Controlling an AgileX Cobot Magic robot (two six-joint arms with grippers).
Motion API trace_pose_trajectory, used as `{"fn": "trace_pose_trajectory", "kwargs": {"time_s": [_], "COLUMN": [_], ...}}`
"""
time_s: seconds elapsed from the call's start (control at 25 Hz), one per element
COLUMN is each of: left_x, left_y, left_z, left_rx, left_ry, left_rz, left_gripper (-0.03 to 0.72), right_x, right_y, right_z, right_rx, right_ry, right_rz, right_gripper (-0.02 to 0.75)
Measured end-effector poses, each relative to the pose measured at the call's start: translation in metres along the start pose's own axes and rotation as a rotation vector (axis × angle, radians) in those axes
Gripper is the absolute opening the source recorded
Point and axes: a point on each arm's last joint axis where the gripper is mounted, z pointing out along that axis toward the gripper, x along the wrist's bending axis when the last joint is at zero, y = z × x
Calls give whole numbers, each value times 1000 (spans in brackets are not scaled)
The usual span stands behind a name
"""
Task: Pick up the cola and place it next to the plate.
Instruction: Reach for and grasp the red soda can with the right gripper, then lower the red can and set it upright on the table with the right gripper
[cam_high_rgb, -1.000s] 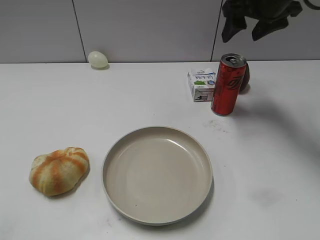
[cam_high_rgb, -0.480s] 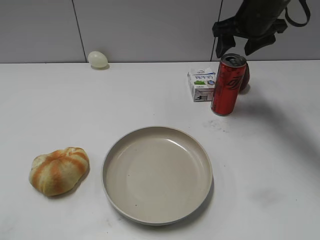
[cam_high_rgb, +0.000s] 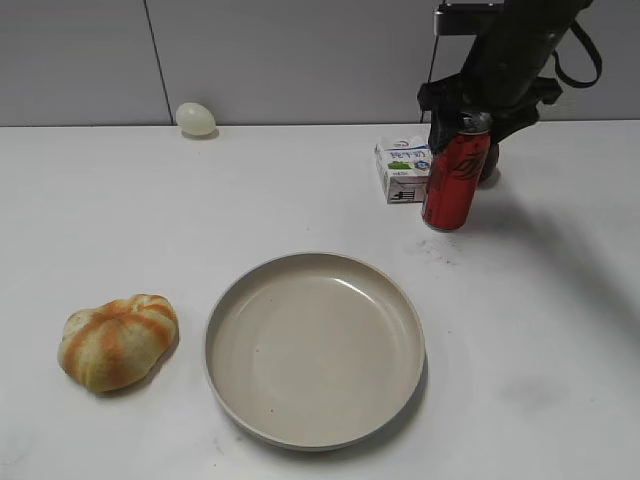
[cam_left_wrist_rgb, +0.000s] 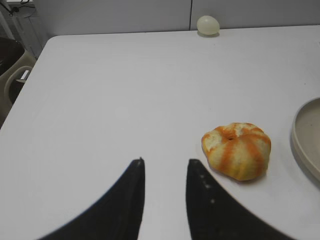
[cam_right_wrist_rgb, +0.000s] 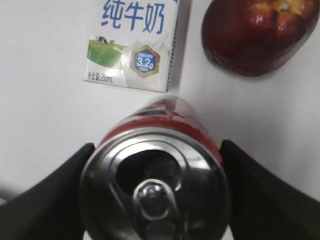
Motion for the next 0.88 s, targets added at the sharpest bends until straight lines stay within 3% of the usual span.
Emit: {"fn": "trace_pose_trajectory", "kwargs": {"time_s": [0.12,0.44,0.64,0.88], "left_x": [0,0,0,0], "left_y": [0,0,0,0], "left_z": [0,0,0,0], "left_rx": [0,0,0,0], "left_ry": [0,0,0,0], "left_rz": [0,0,0,0], "left_gripper": [228,228,228,228], "right_x": [1,3,4,15], "right_y": [3,9,9,-28], "right_z": [-6,-32,-60,-103], "right_rx": [-1,61,35,39], "right_ry": [2,1,3,14], "right_rz": [-1,-5,-9,-35], "right_gripper": [533,531,531,531]}}
